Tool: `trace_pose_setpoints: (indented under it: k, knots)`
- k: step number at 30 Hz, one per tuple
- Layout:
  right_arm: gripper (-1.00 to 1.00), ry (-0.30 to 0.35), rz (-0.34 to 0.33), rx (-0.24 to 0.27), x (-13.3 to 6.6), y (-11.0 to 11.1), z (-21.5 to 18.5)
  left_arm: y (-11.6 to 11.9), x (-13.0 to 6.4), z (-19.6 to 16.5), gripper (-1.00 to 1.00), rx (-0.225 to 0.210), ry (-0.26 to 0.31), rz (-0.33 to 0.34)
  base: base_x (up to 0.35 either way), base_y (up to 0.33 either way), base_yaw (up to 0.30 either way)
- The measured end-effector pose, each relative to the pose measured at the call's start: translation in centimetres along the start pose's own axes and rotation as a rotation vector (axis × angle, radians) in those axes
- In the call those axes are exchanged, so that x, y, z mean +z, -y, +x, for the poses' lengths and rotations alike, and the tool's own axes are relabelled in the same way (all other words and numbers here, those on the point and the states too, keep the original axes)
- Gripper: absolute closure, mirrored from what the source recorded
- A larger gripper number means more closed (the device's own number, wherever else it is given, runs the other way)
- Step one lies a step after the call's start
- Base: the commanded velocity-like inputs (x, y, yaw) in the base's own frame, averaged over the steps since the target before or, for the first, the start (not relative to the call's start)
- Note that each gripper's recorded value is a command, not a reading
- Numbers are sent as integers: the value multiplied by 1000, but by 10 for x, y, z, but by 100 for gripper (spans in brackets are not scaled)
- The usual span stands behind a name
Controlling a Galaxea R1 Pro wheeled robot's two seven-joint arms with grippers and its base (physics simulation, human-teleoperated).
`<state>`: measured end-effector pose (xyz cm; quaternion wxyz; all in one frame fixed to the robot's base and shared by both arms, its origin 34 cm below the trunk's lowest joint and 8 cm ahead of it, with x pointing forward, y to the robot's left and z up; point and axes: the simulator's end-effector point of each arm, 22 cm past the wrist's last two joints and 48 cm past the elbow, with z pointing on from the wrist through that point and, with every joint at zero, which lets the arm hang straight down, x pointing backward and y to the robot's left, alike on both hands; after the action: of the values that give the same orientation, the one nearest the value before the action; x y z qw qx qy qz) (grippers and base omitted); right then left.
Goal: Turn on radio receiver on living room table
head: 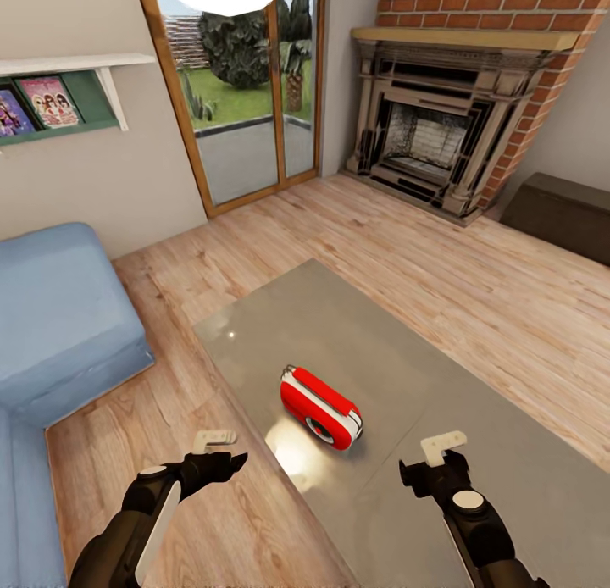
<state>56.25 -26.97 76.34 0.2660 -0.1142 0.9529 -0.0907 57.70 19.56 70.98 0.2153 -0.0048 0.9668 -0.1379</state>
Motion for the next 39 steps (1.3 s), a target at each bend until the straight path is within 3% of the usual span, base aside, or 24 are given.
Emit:
trace_pose_setpoints:
  k: [39]
  knots:
    - [-100,-51,-9,-13,15,-5,21,-7,18,29,-100,-20,-64,-3,0,0,0]
